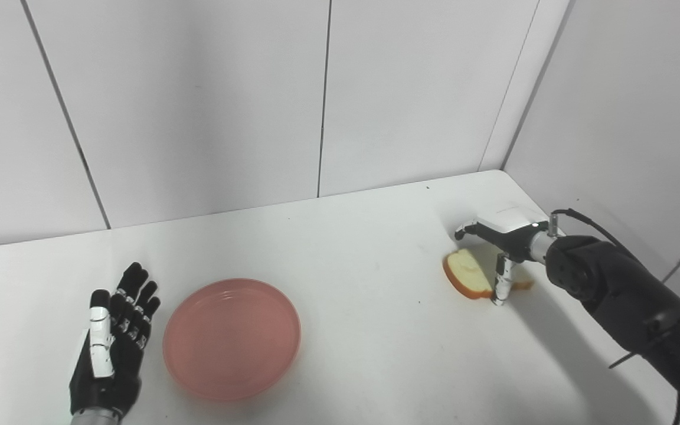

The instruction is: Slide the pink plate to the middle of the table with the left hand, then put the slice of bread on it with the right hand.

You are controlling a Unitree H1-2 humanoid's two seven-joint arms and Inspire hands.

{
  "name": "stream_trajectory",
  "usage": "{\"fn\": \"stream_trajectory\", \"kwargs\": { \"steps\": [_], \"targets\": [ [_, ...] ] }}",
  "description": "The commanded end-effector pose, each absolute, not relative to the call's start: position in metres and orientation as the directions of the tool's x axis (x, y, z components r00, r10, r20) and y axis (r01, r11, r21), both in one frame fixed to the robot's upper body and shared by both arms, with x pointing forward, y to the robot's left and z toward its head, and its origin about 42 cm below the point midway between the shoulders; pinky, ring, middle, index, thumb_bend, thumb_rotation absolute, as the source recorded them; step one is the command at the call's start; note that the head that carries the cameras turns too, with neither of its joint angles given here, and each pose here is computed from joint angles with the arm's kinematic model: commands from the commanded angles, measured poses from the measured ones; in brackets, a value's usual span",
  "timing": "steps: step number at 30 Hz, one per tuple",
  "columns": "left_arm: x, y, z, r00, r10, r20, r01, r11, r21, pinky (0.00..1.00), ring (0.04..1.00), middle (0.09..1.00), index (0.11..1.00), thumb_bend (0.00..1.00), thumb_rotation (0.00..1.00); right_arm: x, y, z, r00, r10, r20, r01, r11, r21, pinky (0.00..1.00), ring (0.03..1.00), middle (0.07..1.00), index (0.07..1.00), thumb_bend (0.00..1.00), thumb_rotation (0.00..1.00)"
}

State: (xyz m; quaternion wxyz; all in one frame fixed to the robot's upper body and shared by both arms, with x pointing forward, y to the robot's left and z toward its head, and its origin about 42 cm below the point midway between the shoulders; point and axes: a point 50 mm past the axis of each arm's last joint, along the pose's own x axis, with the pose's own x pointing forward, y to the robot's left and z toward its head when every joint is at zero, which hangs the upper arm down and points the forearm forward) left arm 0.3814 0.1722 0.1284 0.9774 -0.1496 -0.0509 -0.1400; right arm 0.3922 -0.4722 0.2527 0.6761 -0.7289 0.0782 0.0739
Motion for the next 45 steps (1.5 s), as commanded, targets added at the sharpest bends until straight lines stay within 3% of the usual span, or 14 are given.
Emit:
{"fn": "stream_trajectory", "kwargs": {
  "steps": [1,15,18,21,29,45],
  "targets": [
    [0.381,0.172,0.128,0.954,-0.263,0.146,0.295,0.913,-0.284,1.00,0.981,0.983,0.908,0.69,0.97,0.398,-0.477,0.277,0.996,0.011,-0.090,-0.089,-0.091,-0.992,0.39,0.463,0.477,0.530,0.53,0.00],
    [0.383,0.171,0.125,0.954,-0.262,0.145,0.294,0.911,-0.288,1.00,0.982,0.986,0.897,0.70,0.96,0.402,-0.468,0.297,0.997,0.068,0.030,0.034,-0.066,-0.997,0.35,0.424,0.456,0.515,0.53,0.00],
    [0.382,0.170,0.126,0.954,-0.262,0.143,0.294,0.912,-0.287,1.00,0.985,0.989,0.897,0.70,0.97,0.402,-0.460,0.303,0.995,0.084,0.055,0.059,-0.056,-0.997,0.38,0.458,0.465,0.511,0.53,0.00],
    [0.382,0.169,0.126,0.955,-0.261,0.142,0.292,0.912,-0.290,1.00,0.984,0.988,0.899,0.70,0.97,0.398,-0.445,0.312,0.984,0.132,0.119,0.129,-0.072,-0.989,0.37,0.454,0.467,0.507,0.53,0.00],
    [0.375,0.152,0.122,0.960,-0.249,0.129,0.276,0.922,-0.272,0.98,0.957,0.958,0.882,0.70,0.96,0.381,-0.394,0.338,0.886,0.346,0.308,0.322,0.016,-0.946,0.36,0.425,0.447,0.518,0.53,0.00],
    [0.369,0.114,0.116,0.953,-0.276,0.129,0.301,0.915,-0.268,0.97,0.962,0.956,0.892,0.69,0.98,0.386,-0.297,0.341,0.743,0.546,0.386,0.292,0.254,-0.922,0.35,0.399,0.489,0.537,0.51,0.00]
  ]
}}
